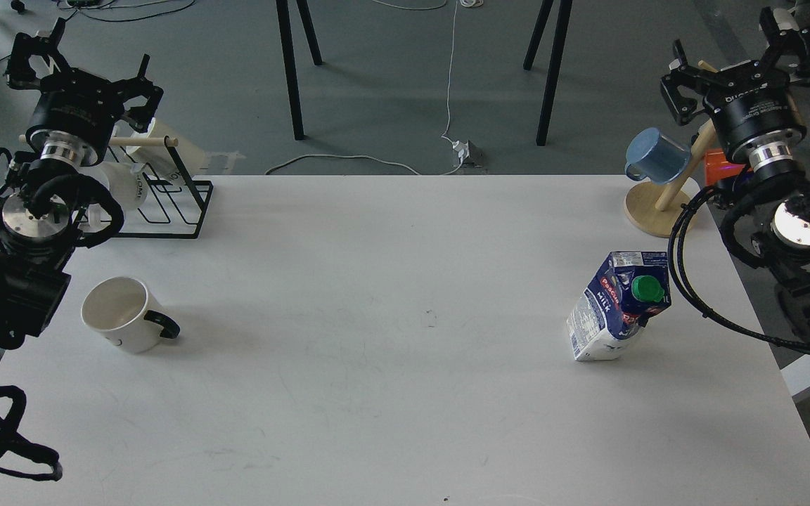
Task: Place cup and milk with both arms
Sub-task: 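Move the left gripper down toward the white mug's rim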
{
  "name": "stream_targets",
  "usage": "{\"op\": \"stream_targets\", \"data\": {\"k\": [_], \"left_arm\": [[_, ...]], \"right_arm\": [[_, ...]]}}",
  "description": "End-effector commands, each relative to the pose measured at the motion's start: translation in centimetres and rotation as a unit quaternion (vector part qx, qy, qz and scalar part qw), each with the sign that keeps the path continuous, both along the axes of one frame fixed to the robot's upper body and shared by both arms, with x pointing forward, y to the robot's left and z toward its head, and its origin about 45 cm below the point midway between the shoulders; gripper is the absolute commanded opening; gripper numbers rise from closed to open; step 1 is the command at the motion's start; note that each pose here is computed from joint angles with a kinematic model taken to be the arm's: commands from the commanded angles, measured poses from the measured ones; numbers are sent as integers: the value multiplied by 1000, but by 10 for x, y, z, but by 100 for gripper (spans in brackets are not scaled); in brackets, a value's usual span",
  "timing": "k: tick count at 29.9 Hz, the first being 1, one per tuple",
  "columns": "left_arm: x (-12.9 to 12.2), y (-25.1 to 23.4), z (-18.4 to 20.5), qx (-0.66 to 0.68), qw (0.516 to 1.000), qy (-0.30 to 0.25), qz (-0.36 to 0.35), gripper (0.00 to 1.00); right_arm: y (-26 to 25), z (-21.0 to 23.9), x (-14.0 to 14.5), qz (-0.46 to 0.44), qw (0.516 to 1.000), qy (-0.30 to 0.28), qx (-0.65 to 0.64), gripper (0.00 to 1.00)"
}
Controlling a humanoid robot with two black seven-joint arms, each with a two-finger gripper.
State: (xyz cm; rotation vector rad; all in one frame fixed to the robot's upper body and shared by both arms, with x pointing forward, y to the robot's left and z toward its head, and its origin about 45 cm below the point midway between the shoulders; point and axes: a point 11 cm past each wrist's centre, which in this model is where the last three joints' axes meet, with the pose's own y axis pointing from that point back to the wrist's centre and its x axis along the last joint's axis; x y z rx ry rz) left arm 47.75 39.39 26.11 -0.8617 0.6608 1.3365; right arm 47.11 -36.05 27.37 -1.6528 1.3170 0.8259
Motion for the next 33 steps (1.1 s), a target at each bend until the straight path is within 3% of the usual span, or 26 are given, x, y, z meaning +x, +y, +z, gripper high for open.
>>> {"op": "stream_targets", "data": {"k": [1, 8, 14, 21, 28, 33], "left_arm": [[0, 0, 0, 5, 1000, 1, -1, 100], [-4, -1, -7, 17, 1000, 12, -12, 100], [-18, 14, 10, 239, 969, 7, -60, 100], [-54, 38, 55, 462, 879, -70, -95, 96], [-80, 70, 44, 640, 753, -37, -145, 89], [-86, 74, 36, 693, 700, -23, -174, 88]], "right_arm": [[0, 0, 0, -1, 1000, 0, 2, 99], [-6, 2, -1, -4, 1000, -2, 1, 99], [-16, 7, -2, -11, 1000, -4, -7, 99], [-21, 9, -3, -17, 1000, -6, -7, 99], [-32, 13, -5, -25, 1000, -8, -16, 99], [-30, 13, -5, -24, 1000, -9, -15, 99]]}}
